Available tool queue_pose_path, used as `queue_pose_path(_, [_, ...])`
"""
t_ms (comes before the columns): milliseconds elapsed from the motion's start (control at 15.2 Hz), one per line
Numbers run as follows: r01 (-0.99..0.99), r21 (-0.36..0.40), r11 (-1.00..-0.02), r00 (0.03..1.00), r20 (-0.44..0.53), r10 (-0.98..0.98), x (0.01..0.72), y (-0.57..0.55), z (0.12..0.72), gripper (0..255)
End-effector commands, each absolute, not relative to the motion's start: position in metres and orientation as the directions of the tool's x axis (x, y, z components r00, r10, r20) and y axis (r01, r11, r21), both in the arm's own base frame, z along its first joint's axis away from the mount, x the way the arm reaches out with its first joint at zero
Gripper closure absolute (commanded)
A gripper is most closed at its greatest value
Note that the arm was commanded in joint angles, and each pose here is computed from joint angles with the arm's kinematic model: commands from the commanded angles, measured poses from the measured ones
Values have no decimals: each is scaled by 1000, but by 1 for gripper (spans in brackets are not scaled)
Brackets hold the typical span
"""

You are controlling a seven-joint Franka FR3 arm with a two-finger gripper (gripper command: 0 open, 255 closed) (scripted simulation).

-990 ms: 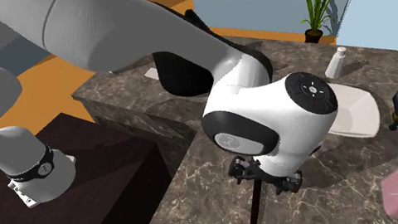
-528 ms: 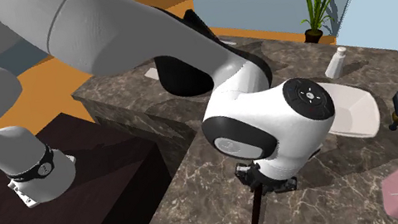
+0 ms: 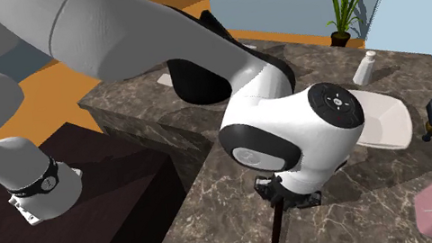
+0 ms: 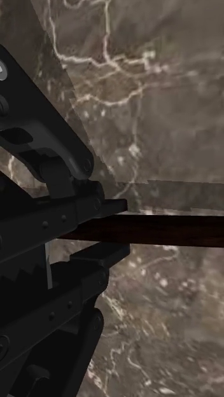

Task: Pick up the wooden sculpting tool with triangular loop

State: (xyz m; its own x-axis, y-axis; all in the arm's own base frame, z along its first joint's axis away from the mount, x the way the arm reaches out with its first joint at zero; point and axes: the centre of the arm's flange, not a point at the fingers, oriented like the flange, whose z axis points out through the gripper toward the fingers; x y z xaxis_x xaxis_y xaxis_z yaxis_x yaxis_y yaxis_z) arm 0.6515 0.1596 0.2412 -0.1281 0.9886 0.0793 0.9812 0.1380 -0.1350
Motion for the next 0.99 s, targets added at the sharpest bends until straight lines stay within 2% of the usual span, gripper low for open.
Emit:
queue_pose_path(0, [981,-138,138,-128,79,989,651,160,249,255])
queue_pose_path(924, [981,-138,138,-128,79,989,651,160,313,255])
